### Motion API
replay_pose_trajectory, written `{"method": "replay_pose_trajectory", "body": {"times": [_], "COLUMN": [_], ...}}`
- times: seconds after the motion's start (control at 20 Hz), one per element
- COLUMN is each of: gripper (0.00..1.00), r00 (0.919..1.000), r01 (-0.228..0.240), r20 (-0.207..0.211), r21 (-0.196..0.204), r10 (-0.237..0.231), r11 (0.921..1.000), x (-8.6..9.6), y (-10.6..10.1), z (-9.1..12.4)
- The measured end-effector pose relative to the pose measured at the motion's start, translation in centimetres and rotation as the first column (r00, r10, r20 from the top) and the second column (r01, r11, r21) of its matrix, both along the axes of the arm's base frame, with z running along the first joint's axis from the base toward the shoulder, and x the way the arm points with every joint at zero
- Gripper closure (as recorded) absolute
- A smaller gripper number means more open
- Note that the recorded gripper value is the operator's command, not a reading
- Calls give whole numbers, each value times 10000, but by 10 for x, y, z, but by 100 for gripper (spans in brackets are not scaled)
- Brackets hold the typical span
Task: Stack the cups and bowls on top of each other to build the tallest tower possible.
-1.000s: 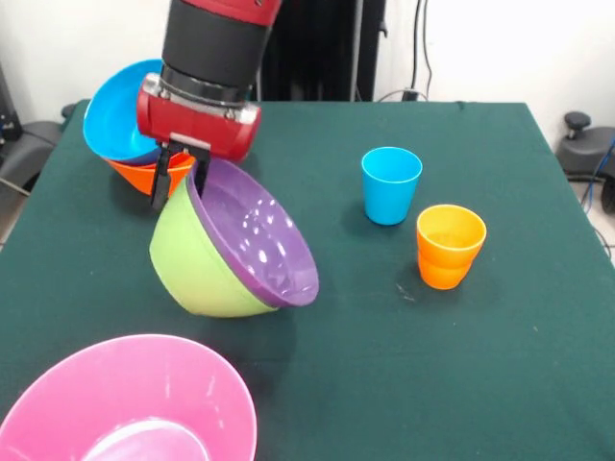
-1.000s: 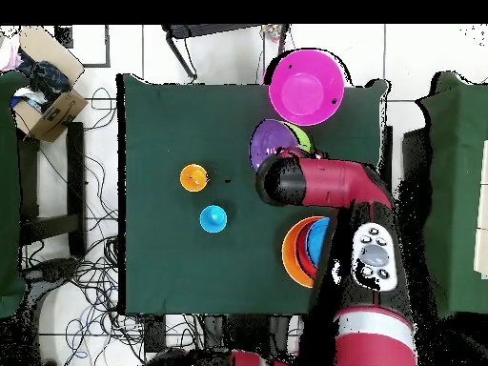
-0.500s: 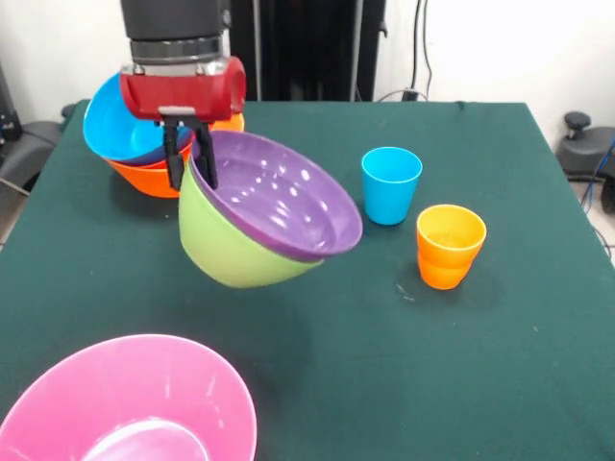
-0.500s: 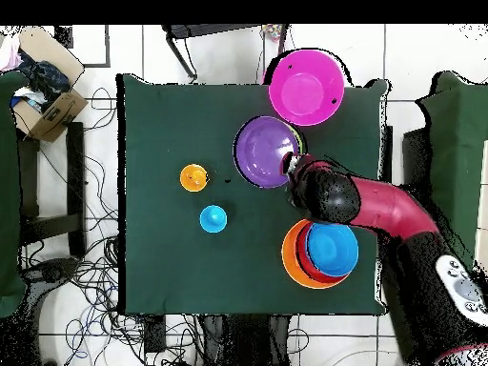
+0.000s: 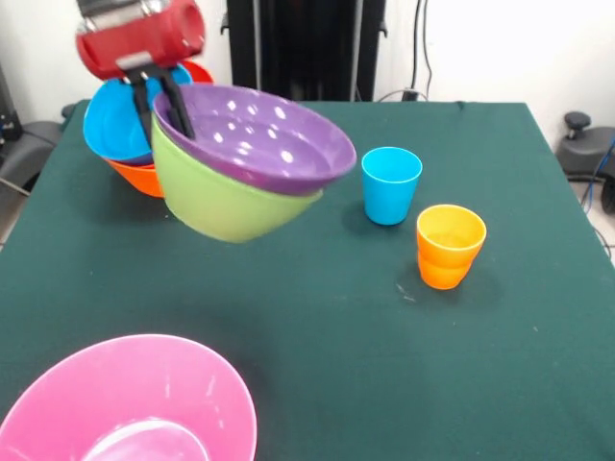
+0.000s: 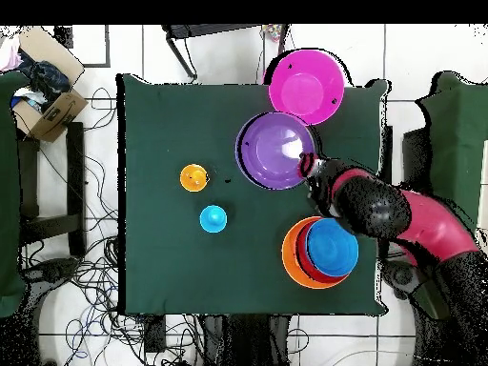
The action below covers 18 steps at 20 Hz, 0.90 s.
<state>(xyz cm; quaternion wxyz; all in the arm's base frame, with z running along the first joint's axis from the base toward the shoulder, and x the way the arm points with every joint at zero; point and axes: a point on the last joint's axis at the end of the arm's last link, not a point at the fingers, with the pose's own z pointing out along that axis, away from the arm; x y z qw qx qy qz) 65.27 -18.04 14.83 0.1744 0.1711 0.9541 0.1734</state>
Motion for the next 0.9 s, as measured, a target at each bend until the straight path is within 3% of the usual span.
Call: {"method": "replay_pose_trajectory", "body": {"times": [0.25, 0.3, 0.4, 0.45, 0.7, 0.75, 0.9], "gripper": [100, 100, 100, 100, 100, 100, 100], "r00": [9979, 9943, 9898, 9819, 9544, 9446, 9291], "r01": [-616, -1000, -1330, -1775, -2858, -3174, -3640], "r20": [-180, -318, -433, -560, -730, -723, -639], "r21": [413, 513, 572, 632, 580, 473, 169], "r10": [624, 1018, 1356, 1810, 2896, 3201, 3643], "r11": [9972, 9937, 9895, 9821, 9565, 9471, 9313], "x": [-5, -8, -10, -11, -14, -14, -16], "y": [-22, -26, -28, -28, -21, -18, -17], "z": [25, 33, 38, 44, 53, 54, 53]}}
